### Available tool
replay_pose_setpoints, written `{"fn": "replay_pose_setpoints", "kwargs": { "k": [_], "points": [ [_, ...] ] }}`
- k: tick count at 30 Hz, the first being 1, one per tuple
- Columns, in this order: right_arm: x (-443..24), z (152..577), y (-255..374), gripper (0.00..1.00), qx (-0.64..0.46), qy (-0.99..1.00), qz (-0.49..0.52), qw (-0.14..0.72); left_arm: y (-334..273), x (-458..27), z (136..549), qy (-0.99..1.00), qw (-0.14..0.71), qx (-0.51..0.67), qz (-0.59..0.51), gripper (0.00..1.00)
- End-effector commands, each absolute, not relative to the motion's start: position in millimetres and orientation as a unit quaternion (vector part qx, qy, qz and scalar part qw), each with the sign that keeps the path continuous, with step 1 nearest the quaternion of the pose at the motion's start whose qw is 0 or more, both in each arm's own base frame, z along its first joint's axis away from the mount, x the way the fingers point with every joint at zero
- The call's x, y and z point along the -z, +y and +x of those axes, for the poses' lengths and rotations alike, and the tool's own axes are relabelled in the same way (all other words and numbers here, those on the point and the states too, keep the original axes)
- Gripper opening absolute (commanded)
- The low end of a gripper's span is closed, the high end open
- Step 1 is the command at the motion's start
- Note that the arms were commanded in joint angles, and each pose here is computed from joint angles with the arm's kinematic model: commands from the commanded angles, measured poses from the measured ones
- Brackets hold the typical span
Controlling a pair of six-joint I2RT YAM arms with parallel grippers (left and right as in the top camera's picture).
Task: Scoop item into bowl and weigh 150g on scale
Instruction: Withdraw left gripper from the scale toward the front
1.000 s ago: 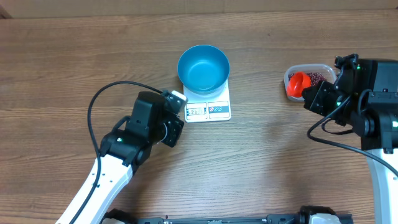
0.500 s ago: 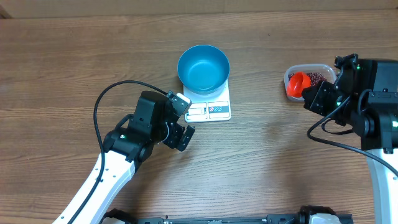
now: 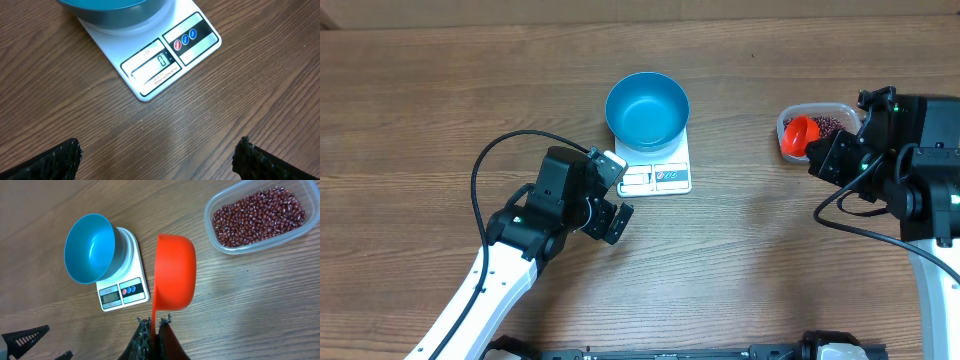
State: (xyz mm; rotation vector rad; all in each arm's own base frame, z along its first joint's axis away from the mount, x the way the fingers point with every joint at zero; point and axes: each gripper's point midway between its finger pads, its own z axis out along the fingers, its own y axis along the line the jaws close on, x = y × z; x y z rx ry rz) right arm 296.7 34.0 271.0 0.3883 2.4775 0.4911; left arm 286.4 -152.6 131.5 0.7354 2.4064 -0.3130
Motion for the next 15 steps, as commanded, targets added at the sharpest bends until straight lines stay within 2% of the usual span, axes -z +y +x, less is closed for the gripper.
{"fn": "replay_pose_setpoints", "kwargs": {
  "k": [1,8,15],
  "points": [
    [-282,299,31,0.04,-0.179,0.924,0.142,0.307,-156,-134,286,0.905,0.304,0.131,0.266,0.99],
    [-282,299,31,0.04,-0.179,0.924,0.143,0.306,-146,-149,295,0.902,0.339,0.1,0.249,1.0],
    [-281,298,31,0.04,-0.178,0.925,0.143,0.303,-139,-161,282,0.89,0.373,0.105,0.241,1.0]
  ]
}}
